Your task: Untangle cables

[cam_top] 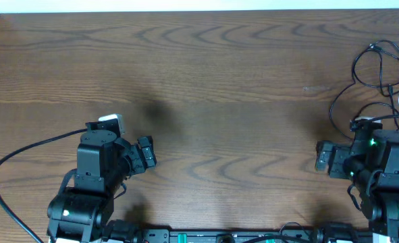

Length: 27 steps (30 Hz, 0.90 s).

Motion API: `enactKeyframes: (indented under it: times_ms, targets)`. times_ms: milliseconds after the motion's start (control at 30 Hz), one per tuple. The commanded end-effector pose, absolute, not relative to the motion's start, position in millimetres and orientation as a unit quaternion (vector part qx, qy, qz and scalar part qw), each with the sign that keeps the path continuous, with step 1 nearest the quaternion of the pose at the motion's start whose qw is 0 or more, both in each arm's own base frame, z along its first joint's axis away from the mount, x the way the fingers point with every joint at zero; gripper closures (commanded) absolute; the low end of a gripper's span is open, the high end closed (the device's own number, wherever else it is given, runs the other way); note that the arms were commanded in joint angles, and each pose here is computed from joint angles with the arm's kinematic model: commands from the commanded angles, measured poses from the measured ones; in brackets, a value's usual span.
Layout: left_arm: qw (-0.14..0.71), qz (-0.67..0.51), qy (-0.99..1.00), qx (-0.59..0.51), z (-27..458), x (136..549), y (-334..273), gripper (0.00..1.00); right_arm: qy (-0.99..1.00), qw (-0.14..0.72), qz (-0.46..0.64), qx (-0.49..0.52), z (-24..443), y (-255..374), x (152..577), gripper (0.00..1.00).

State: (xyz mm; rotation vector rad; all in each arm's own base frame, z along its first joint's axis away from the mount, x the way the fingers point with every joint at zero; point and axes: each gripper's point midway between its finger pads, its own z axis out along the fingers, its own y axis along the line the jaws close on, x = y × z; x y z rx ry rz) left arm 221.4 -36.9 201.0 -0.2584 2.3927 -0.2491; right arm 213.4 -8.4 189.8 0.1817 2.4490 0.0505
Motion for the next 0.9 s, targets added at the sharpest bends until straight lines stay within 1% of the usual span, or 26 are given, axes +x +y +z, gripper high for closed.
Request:
enactKeyframes:
  times_ms: [0, 33, 67, 100, 133, 267, 400, 500, 600, 667, 767, 800, 867]
  targets:
    - [0.353, -0.088, 0.926, -0.099, 199, 221, -34, 0.07, 0.926, 0.371, 0.005, 0.074, 202, -13, 216, 0.01]
    - [0.353, -0.088, 0.926, -0.099, 199, 221, -34, 0.06, 0.893, 0.445, 0.009, 0.069, 226, -13, 228, 0.01]
    - [0.353, -0.088, 0.926, -0.099, 199, 221, -34, 0.06, 0.866, 0.495, 0.011, 0.066, 241, -13, 234, 0.01]
    - [0.353, -0.088, 0.926, -0.099, 199, 221, -34, 0.07, 0.851, 0.521, 0.012, 0.065, 249, -13, 236, 0.01]
    - [0.353, -0.088, 0.926, -0.099, 199, 221, -34, 0.07, 0.814, 0.578, 0.015, 0.060, 264, -12, 237, 0.01]
    - [0.353, -0.088, 0.926, -0.099, 199, 221, -34, 0.06, 0.708, 0.704, 0.033, 0.045, 284, -7, 235, 0.01]
    - [0.353, -0.088, 0.926, -0.099, 199, 221, -34, 0.06, 0.629, 0.775, 0.044, 0.033, 277, -1, 230, 0.01]
    - [0.353, -0.088, 0.926, -0.099, 199, 221, -34, 0.06, 0.603, 0.796, 0.039, 0.037, 270, -4, 229, 0.01]
    - [0.353, -0.088, 0.926, -0.099, 199, 221, -34, 0.06, 0.614, 0.787, 0.036, 0.040, 247, -5, 236, 0.01]
    - [0.353, -0.088, 0.926, -0.099, 199, 221, -34, 0.06, 0.644, 0.764, 0.023, 0.023, 216, -3, 243, 0.01]
    - [0.353, -0.088, 0.926, -0.099, 199, 221, -34, 0.06, 0.719, 0.694, 0.018, -0.021, 166, 8, 246, 0.01]
    - [0.353, -0.088, 0.926, -0.099, 199, 221, -34, 0.06, 0.733, 0.680, 0.022, -0.020, 157, 9, 246, 0.01]
    - [0.353, -0.088, 0.926, -0.099, 199, 221, -34, 0.07, 0.731, 0.682, 0.019, -0.018, 158, 7, 246, 0.01]
